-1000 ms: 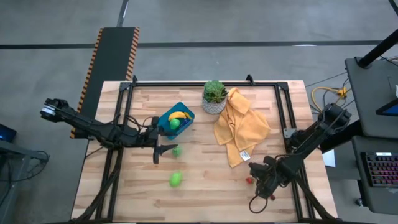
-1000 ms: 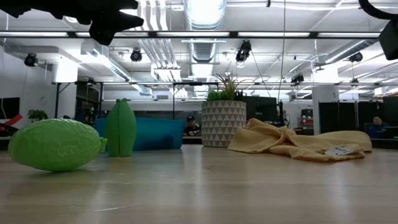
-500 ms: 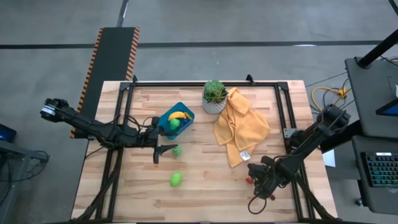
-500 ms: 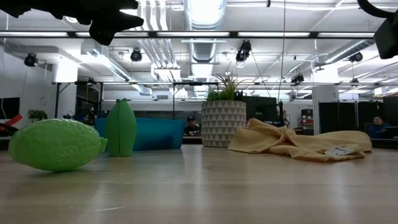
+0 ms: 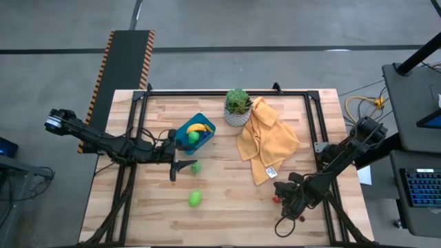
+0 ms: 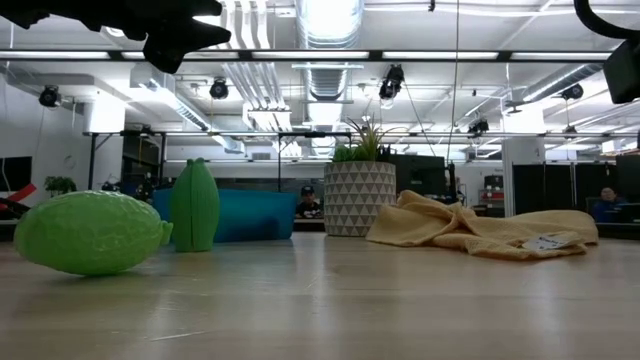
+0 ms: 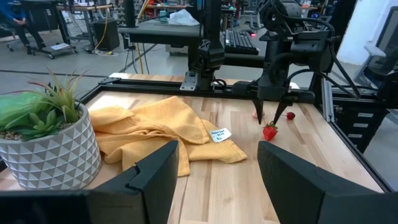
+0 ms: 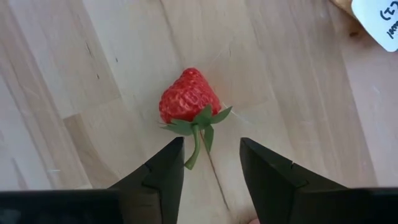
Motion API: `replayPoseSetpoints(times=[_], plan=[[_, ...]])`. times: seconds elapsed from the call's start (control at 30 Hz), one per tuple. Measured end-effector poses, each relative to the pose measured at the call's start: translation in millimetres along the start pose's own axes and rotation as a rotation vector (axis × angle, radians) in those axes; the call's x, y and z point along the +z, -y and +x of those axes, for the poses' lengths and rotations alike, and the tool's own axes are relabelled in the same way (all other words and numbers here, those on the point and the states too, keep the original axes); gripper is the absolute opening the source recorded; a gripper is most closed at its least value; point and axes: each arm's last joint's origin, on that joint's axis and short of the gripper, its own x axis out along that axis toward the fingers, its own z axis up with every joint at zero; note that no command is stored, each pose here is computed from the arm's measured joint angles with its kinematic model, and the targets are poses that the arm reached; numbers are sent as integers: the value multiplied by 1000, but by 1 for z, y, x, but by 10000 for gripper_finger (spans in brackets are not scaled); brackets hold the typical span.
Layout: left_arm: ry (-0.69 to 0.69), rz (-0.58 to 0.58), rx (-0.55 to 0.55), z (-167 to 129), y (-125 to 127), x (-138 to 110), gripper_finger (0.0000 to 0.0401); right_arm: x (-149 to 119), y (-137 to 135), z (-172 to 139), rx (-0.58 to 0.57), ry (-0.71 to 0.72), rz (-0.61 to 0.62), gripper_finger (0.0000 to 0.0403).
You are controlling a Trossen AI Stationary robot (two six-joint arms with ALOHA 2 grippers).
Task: Pick and placing Produce into tupperware
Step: Put the red strawberry into the blue bin
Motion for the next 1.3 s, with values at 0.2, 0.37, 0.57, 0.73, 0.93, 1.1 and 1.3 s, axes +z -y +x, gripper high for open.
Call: replayPoseSetpoints(times=[0.2,0.37,0.57,0.73,0.93,1.1,1.3], plan=[[0,0,0,0,0,0,206,0,0,0,0,0,-9,113],[0,0,0,0,0,0,206,0,0,0,0,0,-12,80],[0,0,0,0,0,0,206,0,0,0,0,0,-16,45],[0,0,0,0,0,-1,206,0,0,0,1,0,-42,20],[-1,0,0,0,0,-1,206,0,0,0,6,-7,-76,10],[-2,0,0,0,0,-1,206,0,-1,0,11,-5,-79,10],[-3,1,0,0,0,-1,206,5,-7,-2,47,77,-102,9]])
